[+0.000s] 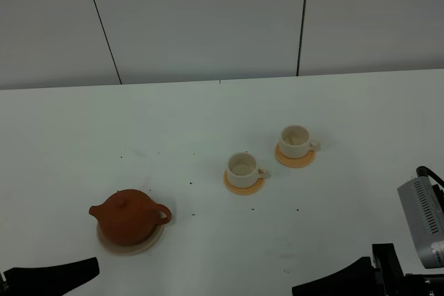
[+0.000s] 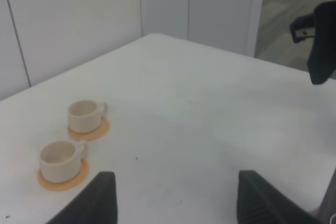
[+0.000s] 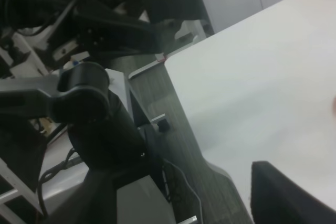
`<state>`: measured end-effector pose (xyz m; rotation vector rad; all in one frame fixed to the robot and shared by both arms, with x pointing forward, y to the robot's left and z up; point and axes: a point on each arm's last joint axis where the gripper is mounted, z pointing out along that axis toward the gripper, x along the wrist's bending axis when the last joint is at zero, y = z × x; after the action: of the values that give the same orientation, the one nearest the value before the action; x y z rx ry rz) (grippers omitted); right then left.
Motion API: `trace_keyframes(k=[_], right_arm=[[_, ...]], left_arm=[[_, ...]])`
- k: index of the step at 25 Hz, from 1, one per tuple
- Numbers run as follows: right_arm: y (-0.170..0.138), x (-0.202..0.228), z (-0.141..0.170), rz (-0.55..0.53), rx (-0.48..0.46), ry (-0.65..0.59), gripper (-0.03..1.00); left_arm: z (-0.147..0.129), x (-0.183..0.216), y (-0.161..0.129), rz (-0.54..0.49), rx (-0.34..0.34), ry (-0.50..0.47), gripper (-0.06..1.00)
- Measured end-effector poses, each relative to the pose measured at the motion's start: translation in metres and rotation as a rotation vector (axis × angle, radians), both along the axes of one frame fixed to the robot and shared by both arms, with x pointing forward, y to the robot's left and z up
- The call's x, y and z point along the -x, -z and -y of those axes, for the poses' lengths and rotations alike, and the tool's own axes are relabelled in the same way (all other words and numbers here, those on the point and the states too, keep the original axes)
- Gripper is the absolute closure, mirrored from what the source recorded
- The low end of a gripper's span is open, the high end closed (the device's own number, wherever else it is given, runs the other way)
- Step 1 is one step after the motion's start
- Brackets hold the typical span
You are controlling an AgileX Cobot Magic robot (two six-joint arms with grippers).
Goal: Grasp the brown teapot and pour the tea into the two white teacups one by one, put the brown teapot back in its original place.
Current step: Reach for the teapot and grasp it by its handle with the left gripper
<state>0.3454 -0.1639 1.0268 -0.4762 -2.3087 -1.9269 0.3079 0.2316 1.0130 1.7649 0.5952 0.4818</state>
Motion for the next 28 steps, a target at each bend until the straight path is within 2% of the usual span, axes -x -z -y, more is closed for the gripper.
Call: trace_keyframes(k=[21,28], right_arm=[[-0.0005,-0.002,0.0002,-0.009,-0.007,0.025,0.43],[0.0024,-0.0041,0.0011,0.003,0.028,0.046,0.48]], left_arm=[[-0.0012,-0.0017,-0.0006,0.008,0.002,-0.023,0.39],[-0.0012,-0.0018,-0.0007,0.01,0.002,-0.022,0.43]])
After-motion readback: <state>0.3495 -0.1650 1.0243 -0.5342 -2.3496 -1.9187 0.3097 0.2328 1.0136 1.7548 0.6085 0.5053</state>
